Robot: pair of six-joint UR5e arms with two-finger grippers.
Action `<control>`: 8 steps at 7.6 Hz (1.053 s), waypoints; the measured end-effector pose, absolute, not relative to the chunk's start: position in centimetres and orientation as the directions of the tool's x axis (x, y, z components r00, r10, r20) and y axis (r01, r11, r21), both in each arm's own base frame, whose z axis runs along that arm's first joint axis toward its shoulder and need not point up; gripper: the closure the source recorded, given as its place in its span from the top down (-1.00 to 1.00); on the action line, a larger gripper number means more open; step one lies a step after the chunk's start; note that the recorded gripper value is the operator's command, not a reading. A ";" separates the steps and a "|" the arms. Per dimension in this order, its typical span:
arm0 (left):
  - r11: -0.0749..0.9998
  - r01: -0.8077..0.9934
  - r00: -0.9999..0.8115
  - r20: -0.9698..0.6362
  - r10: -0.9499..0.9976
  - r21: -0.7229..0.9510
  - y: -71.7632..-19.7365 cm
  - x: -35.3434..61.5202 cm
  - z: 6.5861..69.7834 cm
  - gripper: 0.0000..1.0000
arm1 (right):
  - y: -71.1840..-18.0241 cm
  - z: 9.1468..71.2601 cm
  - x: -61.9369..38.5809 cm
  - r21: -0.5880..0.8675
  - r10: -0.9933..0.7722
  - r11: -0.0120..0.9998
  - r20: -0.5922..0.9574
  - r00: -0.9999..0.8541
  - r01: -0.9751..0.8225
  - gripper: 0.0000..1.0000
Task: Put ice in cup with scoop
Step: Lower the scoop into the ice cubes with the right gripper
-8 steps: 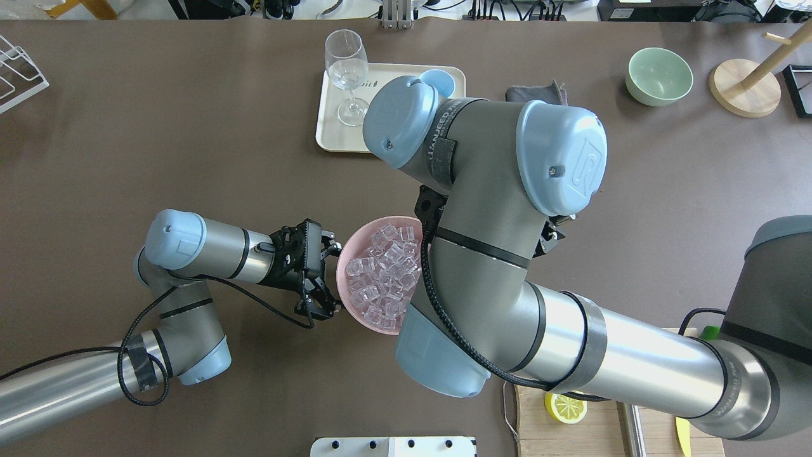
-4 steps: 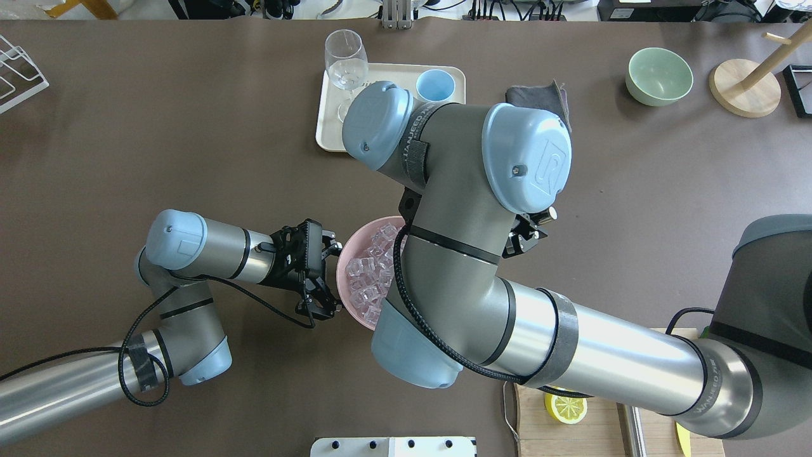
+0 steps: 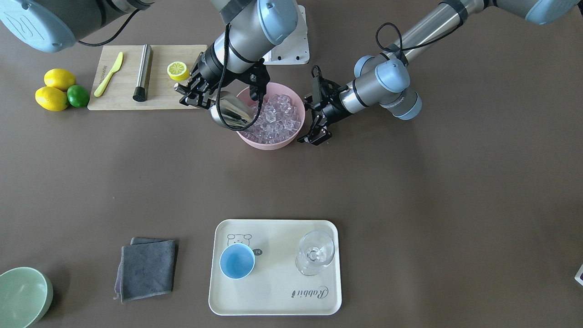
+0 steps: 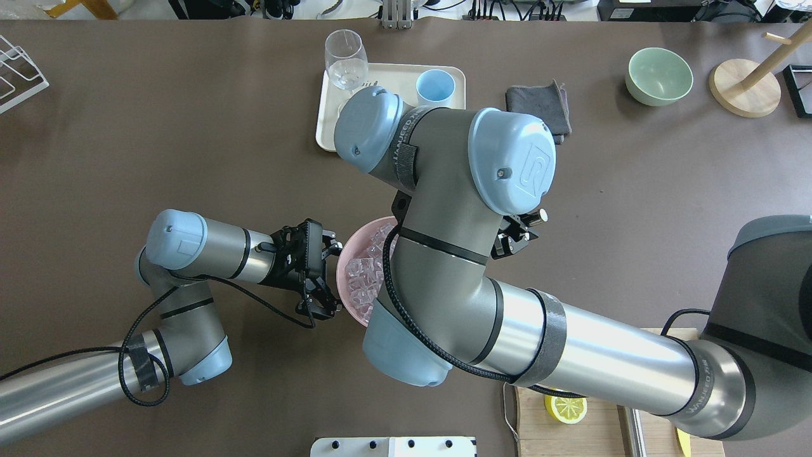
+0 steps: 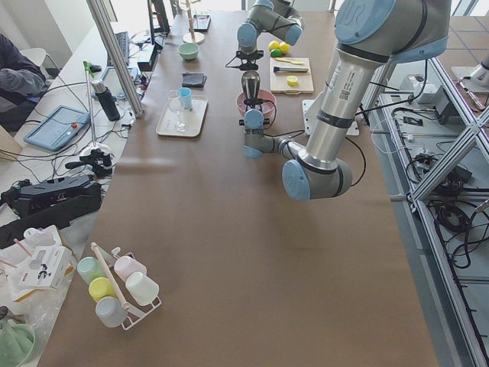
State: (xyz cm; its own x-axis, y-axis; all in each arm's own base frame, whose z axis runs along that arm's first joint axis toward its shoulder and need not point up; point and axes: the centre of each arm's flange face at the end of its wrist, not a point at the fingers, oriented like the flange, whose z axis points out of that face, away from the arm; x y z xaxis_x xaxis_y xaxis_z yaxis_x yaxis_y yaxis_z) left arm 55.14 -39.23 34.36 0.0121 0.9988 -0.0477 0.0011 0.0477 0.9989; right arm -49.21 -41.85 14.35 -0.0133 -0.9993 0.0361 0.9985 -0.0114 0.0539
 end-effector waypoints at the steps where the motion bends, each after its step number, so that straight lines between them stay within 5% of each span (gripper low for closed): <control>1: 0.047 0.001 0.011 -0.047 0.999 0.999 -39.2 55.1 34.4 0.96 | -41.7 14.5 -49.8 0.062 -0.999 0.002 0.036 0.000 0.998 -1.00; 8: 0.048 -0.002 0.011 -0.048 0.999 0.999 -39.1 55.2 34.5 0.96 | -41.1 17.2 -51.0 0.201 -0.997 0.080 0.013 0.079 0.976 -1.00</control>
State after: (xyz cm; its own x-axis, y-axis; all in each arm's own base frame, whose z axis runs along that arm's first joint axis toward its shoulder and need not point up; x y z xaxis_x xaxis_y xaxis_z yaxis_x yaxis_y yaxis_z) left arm 55.18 -39.14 34.48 0.0107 0.9988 -0.0475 -0.0016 0.0476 0.9989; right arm -50.99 -41.07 17.21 0.0793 -0.9968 0.0129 0.9763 0.0803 0.2009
